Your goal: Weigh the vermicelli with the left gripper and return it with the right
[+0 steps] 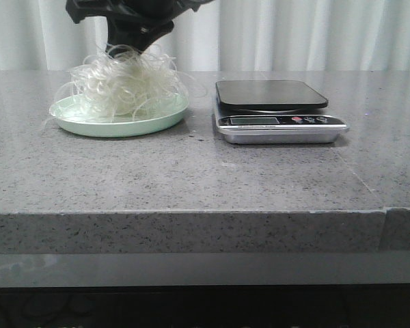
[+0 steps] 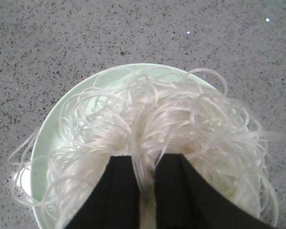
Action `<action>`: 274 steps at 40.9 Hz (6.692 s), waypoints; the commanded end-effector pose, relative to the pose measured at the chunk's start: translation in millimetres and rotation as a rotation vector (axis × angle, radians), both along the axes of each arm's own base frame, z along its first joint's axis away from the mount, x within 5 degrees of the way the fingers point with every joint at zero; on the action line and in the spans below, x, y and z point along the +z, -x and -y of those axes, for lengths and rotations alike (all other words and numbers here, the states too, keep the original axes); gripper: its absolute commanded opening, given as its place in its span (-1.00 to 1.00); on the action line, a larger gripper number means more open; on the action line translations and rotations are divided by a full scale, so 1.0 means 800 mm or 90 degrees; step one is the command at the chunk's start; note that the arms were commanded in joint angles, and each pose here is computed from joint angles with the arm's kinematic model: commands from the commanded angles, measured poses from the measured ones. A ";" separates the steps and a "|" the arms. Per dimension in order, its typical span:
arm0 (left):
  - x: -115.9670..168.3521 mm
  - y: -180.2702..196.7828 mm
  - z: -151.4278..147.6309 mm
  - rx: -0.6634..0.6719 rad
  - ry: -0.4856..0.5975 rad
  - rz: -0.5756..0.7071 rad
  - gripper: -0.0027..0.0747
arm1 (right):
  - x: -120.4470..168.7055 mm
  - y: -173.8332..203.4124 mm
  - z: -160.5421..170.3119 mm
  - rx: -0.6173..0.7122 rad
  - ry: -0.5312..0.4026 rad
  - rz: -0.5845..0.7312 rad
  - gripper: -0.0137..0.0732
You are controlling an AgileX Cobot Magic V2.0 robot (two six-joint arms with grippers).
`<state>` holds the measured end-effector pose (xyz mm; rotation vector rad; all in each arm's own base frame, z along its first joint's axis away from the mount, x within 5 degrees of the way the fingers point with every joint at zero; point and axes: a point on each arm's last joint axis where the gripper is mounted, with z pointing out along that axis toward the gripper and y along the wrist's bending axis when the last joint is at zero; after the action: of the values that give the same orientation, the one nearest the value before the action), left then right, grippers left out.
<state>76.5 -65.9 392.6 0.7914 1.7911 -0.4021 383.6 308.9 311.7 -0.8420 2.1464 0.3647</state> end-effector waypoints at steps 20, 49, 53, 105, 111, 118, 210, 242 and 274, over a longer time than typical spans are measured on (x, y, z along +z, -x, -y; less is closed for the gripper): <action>0.017 0.000 0.001 0.000 0.044 0.043 0.15 | 0.166 0.071 0.091 -0.027 -0.048 0.074 0.30; 0.017 0.000 0.001 0.000 0.043 0.042 0.15 | 0.175 0.234 0.272 -0.159 -0.105 0.175 0.30; 0.017 0.000 0.001 0.000 0.043 0.042 0.15 | 0.153 0.269 0.287 -0.159 -0.102 0.172 0.30; 0.018 0.001 0.002 -0.004 0.056 0.037 -0.56 | 0.074 0.400 0.346 -0.157 -0.119 0.203 -0.33; 0.018 0.001 0.002 -0.004 0.056 0.037 -0.56 | 0.074 0.400 0.346 -0.157 -0.119 0.203 -0.33; 0.019 0.001 -0.006 0.016 0.026 0.074 -0.56 | 0.074 0.400 0.346 -0.157 -0.119 0.203 -0.33; -0.224 0.028 -0.080 0.436 0.162 0.284 -0.56 | 0.073 0.400 0.346 -0.157 -0.116 0.198 -0.33; -0.224 0.028 -0.080 0.436 0.162 0.282 -0.56 | -0.081 0.412 0.381 -0.394 -0.185 0.454 -0.33; -0.224 0.028 -0.080 0.436 0.162 0.282 -0.56 | -0.121 0.412 0.385 -0.431 -0.261 0.510 -0.33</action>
<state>56.0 -1.5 208.7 0.0649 1.5266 0.0261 56.6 2.9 201.9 -0.0405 1.5273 0.0372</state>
